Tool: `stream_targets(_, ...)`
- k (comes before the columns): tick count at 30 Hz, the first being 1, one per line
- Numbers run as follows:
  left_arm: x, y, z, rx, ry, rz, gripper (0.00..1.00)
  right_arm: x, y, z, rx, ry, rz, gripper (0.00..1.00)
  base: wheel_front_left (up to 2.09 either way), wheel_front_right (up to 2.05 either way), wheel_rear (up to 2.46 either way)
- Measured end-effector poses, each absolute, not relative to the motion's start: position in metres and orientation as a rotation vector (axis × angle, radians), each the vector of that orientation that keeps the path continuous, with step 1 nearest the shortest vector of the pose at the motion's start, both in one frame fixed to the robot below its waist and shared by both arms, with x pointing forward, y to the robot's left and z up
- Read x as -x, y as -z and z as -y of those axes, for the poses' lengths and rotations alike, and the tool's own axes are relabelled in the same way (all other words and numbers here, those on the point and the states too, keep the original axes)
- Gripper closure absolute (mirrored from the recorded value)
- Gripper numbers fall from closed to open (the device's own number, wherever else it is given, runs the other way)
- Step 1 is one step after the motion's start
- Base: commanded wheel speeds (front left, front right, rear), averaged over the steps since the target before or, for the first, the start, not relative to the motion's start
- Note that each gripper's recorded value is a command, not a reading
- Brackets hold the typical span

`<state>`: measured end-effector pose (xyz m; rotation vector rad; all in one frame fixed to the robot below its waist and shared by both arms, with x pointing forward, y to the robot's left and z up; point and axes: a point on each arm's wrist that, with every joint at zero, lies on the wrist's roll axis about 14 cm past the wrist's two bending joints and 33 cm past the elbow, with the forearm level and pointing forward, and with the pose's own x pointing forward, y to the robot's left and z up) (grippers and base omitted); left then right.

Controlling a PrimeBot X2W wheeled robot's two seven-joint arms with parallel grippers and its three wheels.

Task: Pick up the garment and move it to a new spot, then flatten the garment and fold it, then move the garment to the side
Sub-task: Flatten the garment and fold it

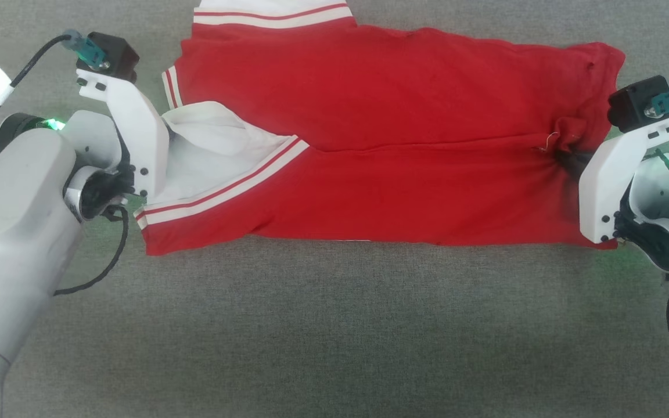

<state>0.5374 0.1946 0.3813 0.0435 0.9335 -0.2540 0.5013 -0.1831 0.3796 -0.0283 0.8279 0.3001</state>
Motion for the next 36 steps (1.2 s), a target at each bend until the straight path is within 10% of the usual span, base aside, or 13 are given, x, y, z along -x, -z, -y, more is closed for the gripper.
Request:
stream_targets(1, -0.538, -0.382, -0.195, -0.040, 0.254, -0.934, 0.07, -0.501, -0.381, 0.182, 0.035, -0.305, -0.828, 0.10, 0.00, 0.00, 0.00)
stream_targets(2, -0.539, -0.384, -0.195, -0.025, 0.247, -0.929, 0.00, -0.502, -0.382, 0.182, 0.029, -0.304, -0.825, 0.00, 0.00, 0.00, 0.00)
stream_targets(28, -0.458, -0.430, -0.209, 0.068, 0.182, -0.924, 0.00, -0.495, -0.556, 0.233, -0.032, -0.016, -0.017, 0.00, 0.00, 0.00, 0.00)
stream_targets(36, -0.442, -0.402, -0.202, 0.050, 0.162, -1.016, 0.00, -0.467, -0.547, 0.249, -0.058, 0.069, -0.030, 0.00, 0.00, 0.00, 0.00)
